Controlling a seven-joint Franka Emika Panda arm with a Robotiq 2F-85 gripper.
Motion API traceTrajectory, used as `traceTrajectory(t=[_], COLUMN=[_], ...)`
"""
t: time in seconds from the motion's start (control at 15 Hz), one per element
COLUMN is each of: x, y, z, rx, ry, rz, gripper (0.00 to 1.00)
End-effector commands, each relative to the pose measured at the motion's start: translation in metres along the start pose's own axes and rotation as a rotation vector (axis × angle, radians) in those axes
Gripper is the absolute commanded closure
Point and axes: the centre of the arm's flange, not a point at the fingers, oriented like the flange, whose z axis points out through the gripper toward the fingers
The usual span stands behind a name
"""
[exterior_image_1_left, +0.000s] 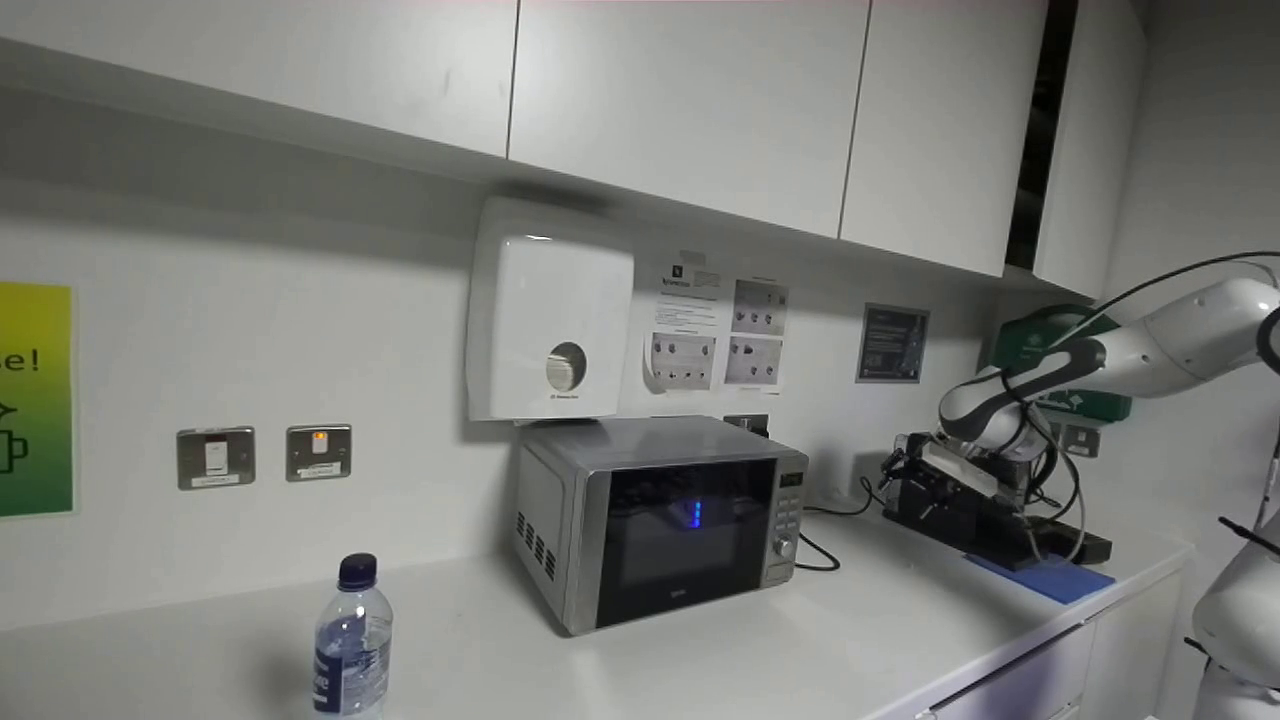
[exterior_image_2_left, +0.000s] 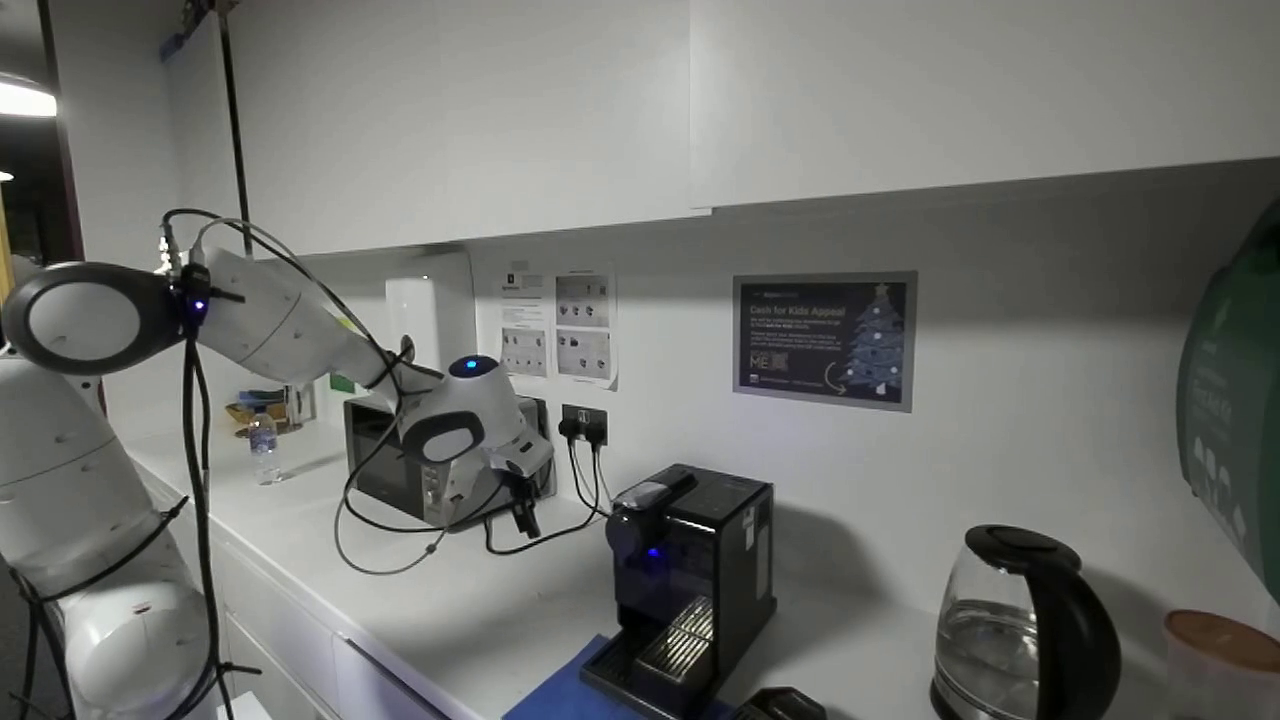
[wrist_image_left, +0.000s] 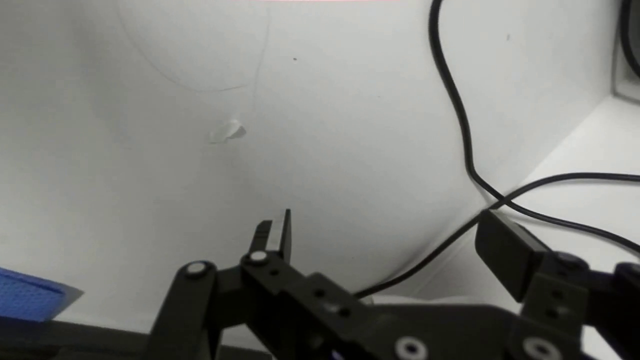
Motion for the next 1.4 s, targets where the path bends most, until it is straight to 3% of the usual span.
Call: traceTrajectory(t=[0.0,0.4,1.33], x=[0.008,0.011,0.039], y=[-0.022,-0.052,-0.125], z=[0.011,0.023,0.049], rx=[0.103,0.239,0.397], ry=[0.054,0.151,0.257], rz=[0.082,0.201,0.156], gripper=[0.00,0.00,0.00])
